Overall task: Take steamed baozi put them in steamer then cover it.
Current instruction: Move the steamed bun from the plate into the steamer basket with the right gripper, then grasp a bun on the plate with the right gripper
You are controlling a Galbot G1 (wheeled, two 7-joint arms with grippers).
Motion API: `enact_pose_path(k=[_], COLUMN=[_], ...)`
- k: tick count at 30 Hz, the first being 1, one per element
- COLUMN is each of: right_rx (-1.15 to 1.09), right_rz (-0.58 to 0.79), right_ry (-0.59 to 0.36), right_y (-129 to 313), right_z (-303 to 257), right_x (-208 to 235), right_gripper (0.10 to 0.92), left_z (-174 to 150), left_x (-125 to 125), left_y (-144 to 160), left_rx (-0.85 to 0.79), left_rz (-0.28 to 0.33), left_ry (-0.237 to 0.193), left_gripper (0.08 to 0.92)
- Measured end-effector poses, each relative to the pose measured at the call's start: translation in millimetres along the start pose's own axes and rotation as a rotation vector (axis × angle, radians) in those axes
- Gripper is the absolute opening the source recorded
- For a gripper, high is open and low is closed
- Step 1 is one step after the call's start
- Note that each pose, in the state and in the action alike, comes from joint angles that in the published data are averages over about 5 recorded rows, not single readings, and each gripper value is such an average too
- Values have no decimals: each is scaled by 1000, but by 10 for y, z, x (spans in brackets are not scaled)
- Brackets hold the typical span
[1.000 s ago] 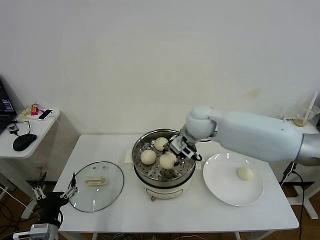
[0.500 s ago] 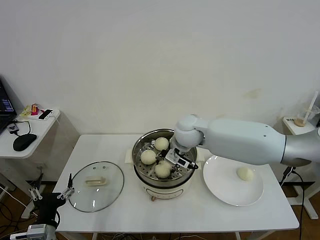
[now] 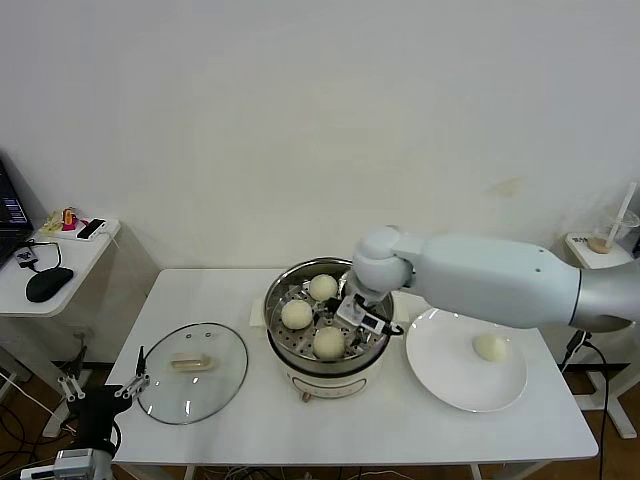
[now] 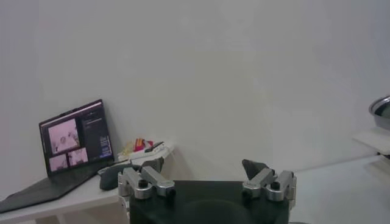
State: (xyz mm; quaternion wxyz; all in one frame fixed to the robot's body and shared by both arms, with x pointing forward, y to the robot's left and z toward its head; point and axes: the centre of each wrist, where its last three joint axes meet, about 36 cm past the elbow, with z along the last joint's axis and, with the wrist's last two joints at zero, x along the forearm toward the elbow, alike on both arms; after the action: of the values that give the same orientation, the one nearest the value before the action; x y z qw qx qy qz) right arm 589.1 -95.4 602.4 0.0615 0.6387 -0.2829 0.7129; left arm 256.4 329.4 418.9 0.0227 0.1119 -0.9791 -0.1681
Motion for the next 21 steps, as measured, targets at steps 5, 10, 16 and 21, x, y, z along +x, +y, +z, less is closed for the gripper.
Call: enact_pose_path(k=[5,10,16,21], right_rx=[-70,-210,-427,-592], right_rz=[42,80,110,111], right_ry=[48,100,154,194], right_y=[14,102,378,798], right_z=[194,396,656,881], right_x=[168,359,585,754], right_gripper=[823,823,823,823], left_z=[-16,-27,-78,-92], left_x=[-11,-29,-54,-83], left_y=[7,3,-7,-28], left_rx=[-5,-9,-11,-13], left_rz=[3,14,42,63], left_ry=[-7,-13,-32,-40], left_gripper=[823,823,823,823])
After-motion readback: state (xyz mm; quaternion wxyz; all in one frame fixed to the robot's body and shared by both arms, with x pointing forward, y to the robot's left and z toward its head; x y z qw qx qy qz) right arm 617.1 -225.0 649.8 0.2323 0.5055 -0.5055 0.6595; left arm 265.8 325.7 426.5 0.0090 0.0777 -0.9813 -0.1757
